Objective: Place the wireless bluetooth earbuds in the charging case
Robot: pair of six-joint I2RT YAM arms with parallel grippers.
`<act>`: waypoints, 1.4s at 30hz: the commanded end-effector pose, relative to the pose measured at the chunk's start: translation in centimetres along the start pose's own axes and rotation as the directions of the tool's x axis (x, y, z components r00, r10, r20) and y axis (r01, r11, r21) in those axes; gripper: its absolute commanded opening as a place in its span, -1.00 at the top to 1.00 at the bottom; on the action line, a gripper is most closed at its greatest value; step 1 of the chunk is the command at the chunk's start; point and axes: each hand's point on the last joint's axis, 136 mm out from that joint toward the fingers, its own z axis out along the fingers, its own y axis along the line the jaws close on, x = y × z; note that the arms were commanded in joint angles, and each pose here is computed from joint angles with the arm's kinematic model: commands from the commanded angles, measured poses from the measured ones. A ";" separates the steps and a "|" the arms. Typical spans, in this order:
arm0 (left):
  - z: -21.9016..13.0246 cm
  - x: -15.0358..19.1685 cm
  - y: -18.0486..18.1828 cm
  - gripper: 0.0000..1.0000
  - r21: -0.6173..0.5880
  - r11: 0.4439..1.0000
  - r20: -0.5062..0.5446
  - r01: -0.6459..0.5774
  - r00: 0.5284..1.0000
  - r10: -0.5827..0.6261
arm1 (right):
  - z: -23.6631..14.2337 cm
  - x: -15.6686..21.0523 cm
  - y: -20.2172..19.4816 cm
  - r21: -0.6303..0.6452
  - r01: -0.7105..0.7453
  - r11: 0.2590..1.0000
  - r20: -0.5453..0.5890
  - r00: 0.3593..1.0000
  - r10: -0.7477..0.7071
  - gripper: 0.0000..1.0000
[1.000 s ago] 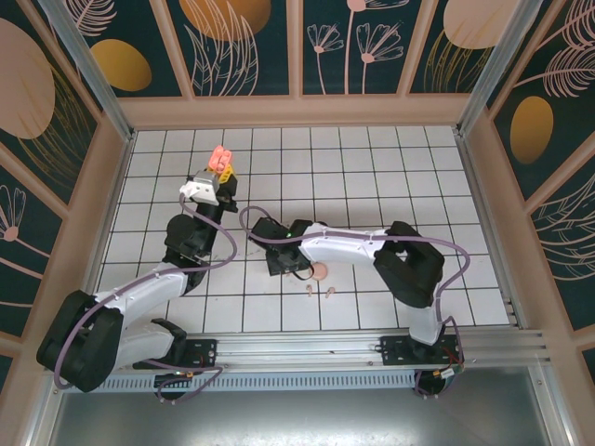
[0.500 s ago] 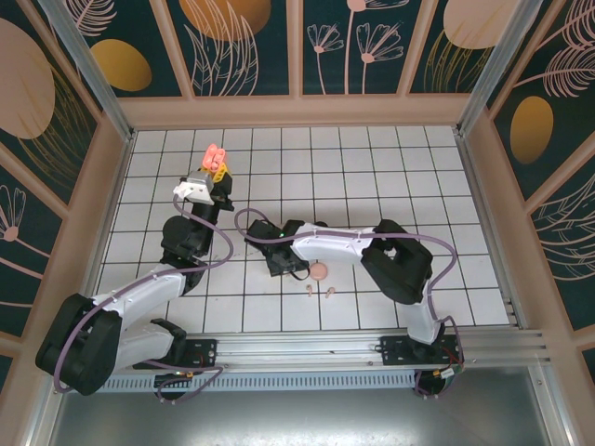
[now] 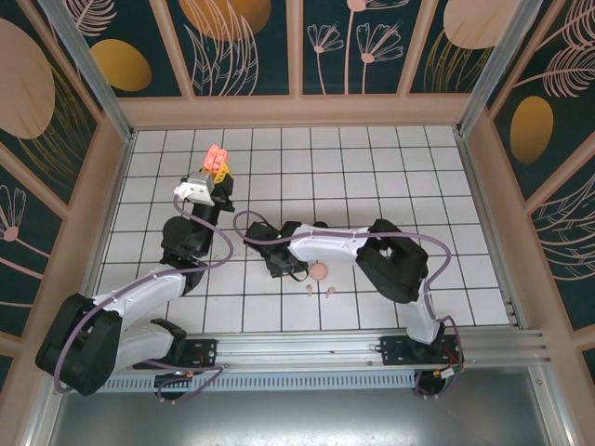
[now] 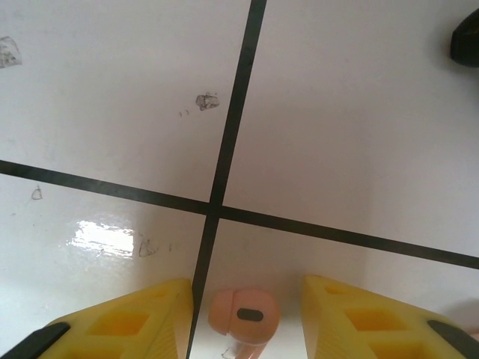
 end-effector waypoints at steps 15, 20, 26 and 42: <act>-0.2 -1.7 -0.3 1.00 0.029 0.999 0.062 0.035 0.997 -0.037 | 1.1 1.3 -1.1 0.058 -0.022 0.998 -0.027 0.999 0.024 0.38; -0.2 -1.7 -0.5 1.00 0.039 0.998 0.062 0.042 0.997 -0.044 | 0.8 1.4 -1.5 0.057 -0.025 0.998 -0.015 1.000 0.026 0.43; -0.1 -1.9 -0.9 1.00 0.064 0.996 0.061 0.054 0.996 -0.058 | 0.0 0.6 -1.9 0.053 -0.027 0.998 0.029 0.999 0.025 0.46; 0.0 -2.8 -2.7 1.00 0.162 0.986 0.053 0.043 0.997 -0.052 | -7.7 -5.6 -3.6 -0.017 -0.055 0.998 0.309 0.949 0.058 0.48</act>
